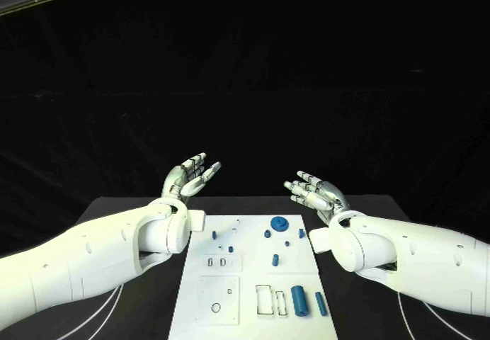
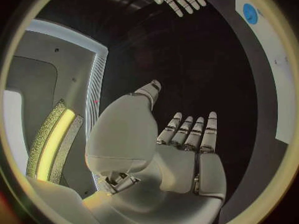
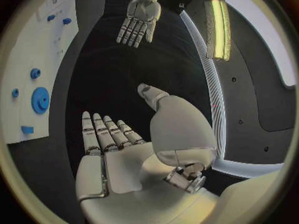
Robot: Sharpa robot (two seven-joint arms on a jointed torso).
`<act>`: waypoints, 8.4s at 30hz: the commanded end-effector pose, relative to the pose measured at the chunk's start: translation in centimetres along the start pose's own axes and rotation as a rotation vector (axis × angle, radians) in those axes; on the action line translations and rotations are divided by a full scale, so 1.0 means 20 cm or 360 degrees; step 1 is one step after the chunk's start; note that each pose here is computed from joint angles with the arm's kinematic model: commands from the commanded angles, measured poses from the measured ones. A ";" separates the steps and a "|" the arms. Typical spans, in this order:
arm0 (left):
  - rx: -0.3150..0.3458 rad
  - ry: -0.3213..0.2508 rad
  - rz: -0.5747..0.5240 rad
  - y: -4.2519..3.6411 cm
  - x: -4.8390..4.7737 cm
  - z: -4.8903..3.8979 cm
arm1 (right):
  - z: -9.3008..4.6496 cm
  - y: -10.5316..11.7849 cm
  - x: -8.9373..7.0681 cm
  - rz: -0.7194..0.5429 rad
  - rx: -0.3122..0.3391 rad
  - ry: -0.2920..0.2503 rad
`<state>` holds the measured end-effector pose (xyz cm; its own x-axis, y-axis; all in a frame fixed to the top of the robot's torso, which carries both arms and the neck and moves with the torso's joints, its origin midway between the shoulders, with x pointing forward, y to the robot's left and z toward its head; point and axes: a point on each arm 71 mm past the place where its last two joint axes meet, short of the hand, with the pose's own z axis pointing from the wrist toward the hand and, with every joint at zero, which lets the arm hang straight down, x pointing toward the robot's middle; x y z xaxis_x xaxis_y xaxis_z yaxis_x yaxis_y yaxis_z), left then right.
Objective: Assemble the parts on the task board
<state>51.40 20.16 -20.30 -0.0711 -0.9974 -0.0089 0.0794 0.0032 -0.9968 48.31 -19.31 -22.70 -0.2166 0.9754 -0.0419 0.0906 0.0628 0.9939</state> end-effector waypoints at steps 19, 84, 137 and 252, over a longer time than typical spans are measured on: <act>0.0066 0.0131 -0.0048 -0.055 -0.066 -0.052 | 0.04 0.14 -0.07 -0.0477 -0.0255 0.0225; 0.0202 0.0357 -0.0101 -0.310 -0.081 -0.260 | 0.18 0.19 0.14 -0.2310 -0.0359 0.0565; 0.0162 0.0350 -0.0100 -0.300 -0.093 -0.237 | 0.21 0.26 0.26 -0.2202 -0.0577 0.0315; 0.0120 0.0371 -0.0119 -0.307 -0.095 -0.205 | 0.26 0.29 -0.17 -0.1938 0.0027 0.0242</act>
<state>47.00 22.60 -14.59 -0.2847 -0.9583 0.0260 0.1390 -0.0681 -0.9879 54.69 -21.33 -16.70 -0.2276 0.2737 -0.9345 -0.2381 0.9149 0.3259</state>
